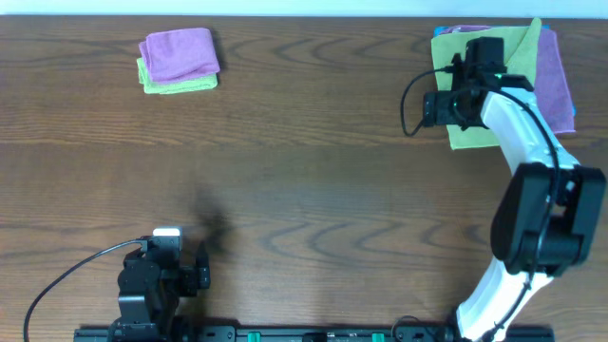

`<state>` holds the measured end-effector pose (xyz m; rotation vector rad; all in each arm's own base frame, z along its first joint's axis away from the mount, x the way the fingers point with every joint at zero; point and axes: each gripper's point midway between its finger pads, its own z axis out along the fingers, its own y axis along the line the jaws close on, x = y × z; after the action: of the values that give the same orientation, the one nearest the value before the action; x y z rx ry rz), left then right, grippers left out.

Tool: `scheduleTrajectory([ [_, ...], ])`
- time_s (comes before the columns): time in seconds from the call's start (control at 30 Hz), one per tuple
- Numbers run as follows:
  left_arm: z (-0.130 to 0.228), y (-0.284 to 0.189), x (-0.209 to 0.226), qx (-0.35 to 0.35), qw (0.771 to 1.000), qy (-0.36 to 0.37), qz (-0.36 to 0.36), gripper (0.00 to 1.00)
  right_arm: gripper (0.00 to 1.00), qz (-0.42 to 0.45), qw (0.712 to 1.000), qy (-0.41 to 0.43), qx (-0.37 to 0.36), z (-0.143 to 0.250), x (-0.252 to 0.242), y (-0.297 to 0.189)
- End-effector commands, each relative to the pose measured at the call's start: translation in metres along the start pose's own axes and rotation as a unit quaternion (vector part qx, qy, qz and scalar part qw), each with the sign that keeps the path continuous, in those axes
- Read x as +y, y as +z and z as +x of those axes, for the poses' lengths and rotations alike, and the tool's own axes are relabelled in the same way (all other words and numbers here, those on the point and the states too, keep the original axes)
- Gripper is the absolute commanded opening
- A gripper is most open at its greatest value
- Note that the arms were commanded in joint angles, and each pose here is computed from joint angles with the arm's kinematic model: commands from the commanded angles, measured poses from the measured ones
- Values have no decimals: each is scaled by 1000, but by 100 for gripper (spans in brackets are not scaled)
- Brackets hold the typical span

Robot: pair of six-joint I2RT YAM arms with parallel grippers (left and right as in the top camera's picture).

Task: Fold the cloth
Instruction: 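Reach the right gripper to the green cloth's lower-left corner, then close the right gripper on the green cloth corner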

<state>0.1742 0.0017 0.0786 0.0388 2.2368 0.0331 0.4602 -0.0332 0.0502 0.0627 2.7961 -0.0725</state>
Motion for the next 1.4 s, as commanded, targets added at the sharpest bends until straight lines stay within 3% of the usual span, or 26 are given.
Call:
scheduleTrajectory([
  [0.0, 5, 2, 3, 5, 1000, 5, -9, 95, 95, 22, 1000, -6, 17, 5, -11, 13],
  [0.63, 5, 2, 3, 5, 1000, 5, -9, 95, 72, 92, 993, 9, 76, 34, -53, 24],
  [1.37, 5, 2, 3, 5, 1000, 5, -9, 95, 71, 43, 993, 18, 112, 60, -41, 37],
])
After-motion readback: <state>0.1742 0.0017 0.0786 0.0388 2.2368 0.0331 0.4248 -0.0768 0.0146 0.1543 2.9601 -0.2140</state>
